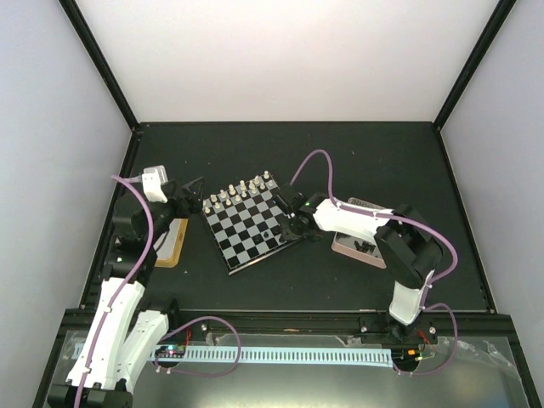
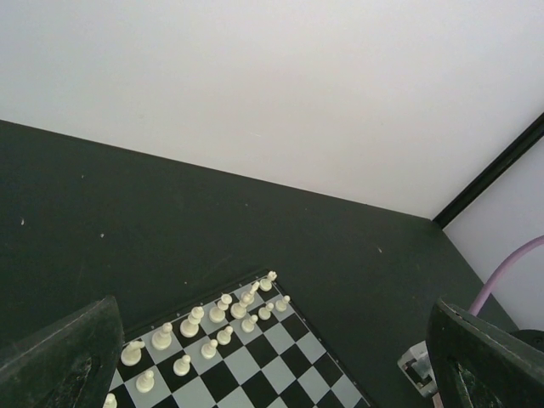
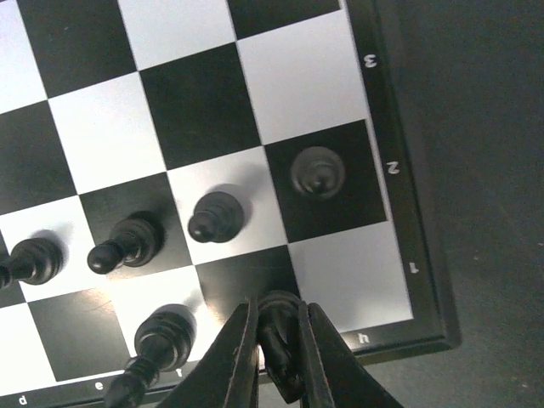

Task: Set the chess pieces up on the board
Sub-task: Place the chess piece on the chessboard, then pick up the chess piece from the storage box.

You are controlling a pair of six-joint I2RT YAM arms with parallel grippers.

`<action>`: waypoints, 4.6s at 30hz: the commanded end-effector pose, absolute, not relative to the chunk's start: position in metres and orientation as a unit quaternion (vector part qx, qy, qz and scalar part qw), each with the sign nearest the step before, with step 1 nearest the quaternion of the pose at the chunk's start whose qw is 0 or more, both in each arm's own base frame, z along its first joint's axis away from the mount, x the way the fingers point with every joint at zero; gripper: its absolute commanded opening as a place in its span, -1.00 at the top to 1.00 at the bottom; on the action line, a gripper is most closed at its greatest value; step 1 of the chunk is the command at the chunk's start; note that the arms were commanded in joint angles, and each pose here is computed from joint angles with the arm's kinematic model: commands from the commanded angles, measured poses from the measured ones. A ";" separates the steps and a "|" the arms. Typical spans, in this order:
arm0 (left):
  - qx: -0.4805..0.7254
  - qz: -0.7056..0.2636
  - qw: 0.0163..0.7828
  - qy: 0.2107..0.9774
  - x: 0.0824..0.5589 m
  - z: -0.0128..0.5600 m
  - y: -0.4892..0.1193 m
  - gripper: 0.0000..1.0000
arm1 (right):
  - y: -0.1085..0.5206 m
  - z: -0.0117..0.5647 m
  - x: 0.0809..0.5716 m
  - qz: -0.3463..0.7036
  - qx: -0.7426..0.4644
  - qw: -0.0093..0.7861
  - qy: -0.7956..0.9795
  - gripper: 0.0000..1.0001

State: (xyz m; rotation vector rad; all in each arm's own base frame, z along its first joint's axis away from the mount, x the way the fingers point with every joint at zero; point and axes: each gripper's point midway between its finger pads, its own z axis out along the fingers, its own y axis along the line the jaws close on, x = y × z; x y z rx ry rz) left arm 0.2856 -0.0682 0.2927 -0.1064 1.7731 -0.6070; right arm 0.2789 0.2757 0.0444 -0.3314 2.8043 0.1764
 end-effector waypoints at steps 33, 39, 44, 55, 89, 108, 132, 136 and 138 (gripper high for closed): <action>-0.038 -0.260 0.609 0.748 0.283 0.308 -0.066 -0.98 | 0.197 0.122 0.318 0.056 0.020 0.274 0.960 0.40; -0.037 -0.262 0.608 0.749 0.283 0.307 -0.067 -0.98 | 0.124 0.103 0.324 0.057 0.108 0.264 0.957 0.40; -0.037 -0.262 0.607 0.749 0.283 0.307 -0.067 -0.98 | 0.102 0.077 0.321 0.106 0.158 0.239 0.952 0.42; -0.037 -0.263 0.606 0.750 0.283 0.306 -0.068 -0.98 | 0.068 0.038 0.316 0.046 0.208 0.206 0.955 0.46; -0.037 -0.260 0.610 0.748 0.283 0.309 -0.067 -0.98 | 0.043 0.018 0.342 -0.058 0.197 0.186 0.961 0.21; -0.037 -0.261 0.609 0.748 0.283 0.309 -0.067 -0.98 | 0.043 0.014 0.317 -0.025 0.198 0.158 0.967 0.33; -0.036 -0.262 0.608 0.749 0.282 0.307 -0.068 -0.98 | 0.037 0.014 0.275 -0.031 0.224 0.143 0.964 0.34; -0.036 -0.264 0.607 0.749 0.282 0.307 -0.068 -0.98 | 0.040 0.013 0.274 -0.027 0.222 0.142 0.964 0.51; -0.036 -0.263 0.607 0.749 0.282 0.307 -0.068 -0.98 | 0.039 0.012 0.273 -0.028 0.222 0.140 0.965 0.62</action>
